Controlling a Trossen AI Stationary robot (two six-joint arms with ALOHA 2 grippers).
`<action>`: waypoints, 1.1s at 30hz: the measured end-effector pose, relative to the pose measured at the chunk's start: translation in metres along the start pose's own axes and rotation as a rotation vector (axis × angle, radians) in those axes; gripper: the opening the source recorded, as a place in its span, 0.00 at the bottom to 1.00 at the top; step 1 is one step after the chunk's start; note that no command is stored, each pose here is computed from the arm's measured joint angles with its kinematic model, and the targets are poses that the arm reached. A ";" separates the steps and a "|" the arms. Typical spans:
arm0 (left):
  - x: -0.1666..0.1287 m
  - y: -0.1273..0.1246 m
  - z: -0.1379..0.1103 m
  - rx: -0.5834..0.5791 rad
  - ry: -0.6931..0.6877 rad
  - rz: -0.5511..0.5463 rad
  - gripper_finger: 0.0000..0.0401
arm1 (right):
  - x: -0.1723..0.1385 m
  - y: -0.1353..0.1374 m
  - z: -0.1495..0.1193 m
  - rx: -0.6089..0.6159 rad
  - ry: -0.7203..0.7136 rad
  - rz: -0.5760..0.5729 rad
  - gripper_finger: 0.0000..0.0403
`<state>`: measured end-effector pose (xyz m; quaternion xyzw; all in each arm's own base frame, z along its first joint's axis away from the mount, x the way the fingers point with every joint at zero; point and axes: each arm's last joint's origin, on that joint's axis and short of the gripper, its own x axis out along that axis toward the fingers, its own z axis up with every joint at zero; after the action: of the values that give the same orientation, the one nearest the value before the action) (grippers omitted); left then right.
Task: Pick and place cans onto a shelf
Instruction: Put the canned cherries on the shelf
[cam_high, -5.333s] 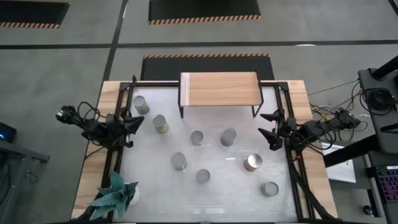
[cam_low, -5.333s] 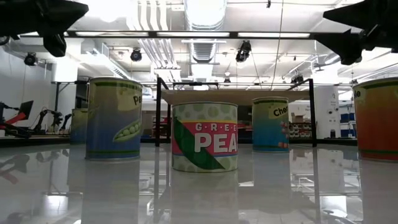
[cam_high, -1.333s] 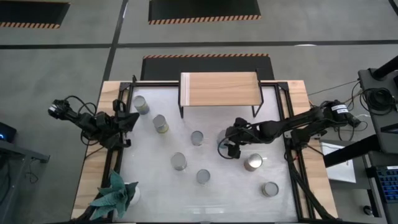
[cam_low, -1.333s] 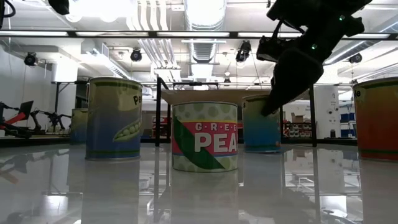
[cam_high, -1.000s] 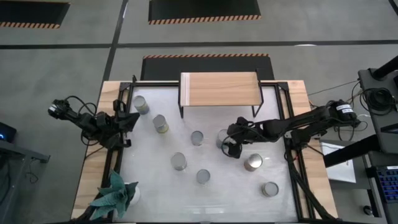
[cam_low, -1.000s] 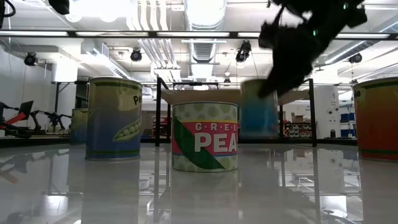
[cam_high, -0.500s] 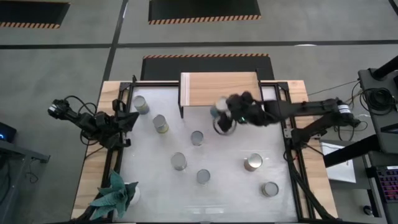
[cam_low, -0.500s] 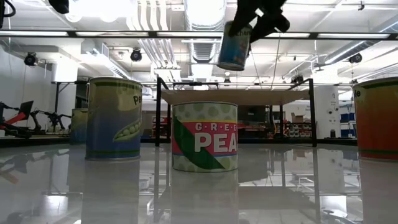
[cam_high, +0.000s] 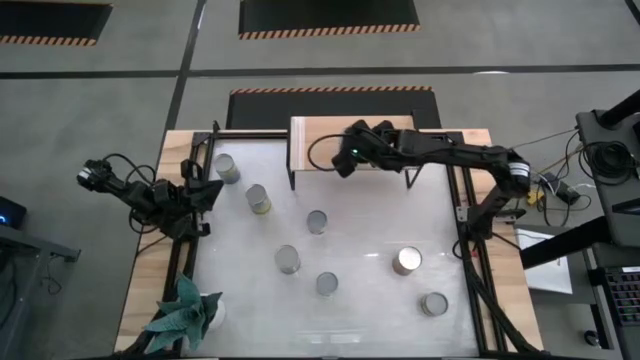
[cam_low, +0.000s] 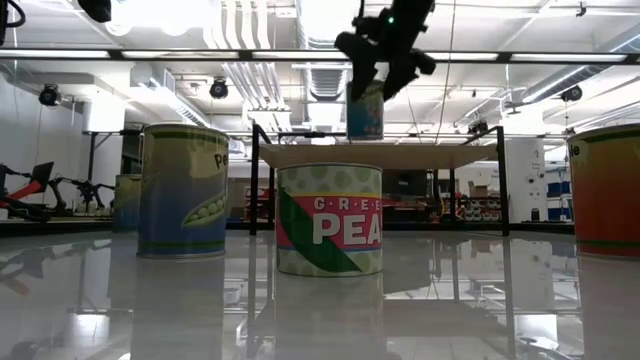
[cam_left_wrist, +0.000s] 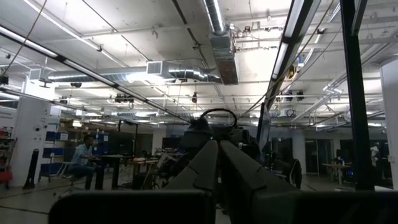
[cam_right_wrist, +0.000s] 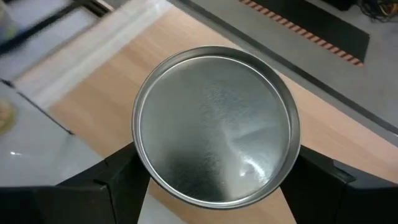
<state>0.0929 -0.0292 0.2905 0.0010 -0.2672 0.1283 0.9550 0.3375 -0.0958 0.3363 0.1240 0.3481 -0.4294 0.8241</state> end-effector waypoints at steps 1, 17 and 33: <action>0.000 0.000 0.000 0.000 0.000 0.000 0.00 | 0.003 0.000 0.000 -0.001 0.006 -0.006 0.72; 0.000 0.000 0.000 -0.008 0.001 0.000 0.00 | 0.008 -0.005 0.003 0.016 0.006 -0.020 0.89; 0.000 0.000 -0.001 -0.004 0.006 -0.002 0.00 | -0.066 -0.048 0.016 -0.104 -0.076 0.035 0.83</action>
<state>0.0934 -0.0295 0.2900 -0.0012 -0.2649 0.1266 0.9559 0.2813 -0.0913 0.3973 0.0705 0.3360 -0.4008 0.8494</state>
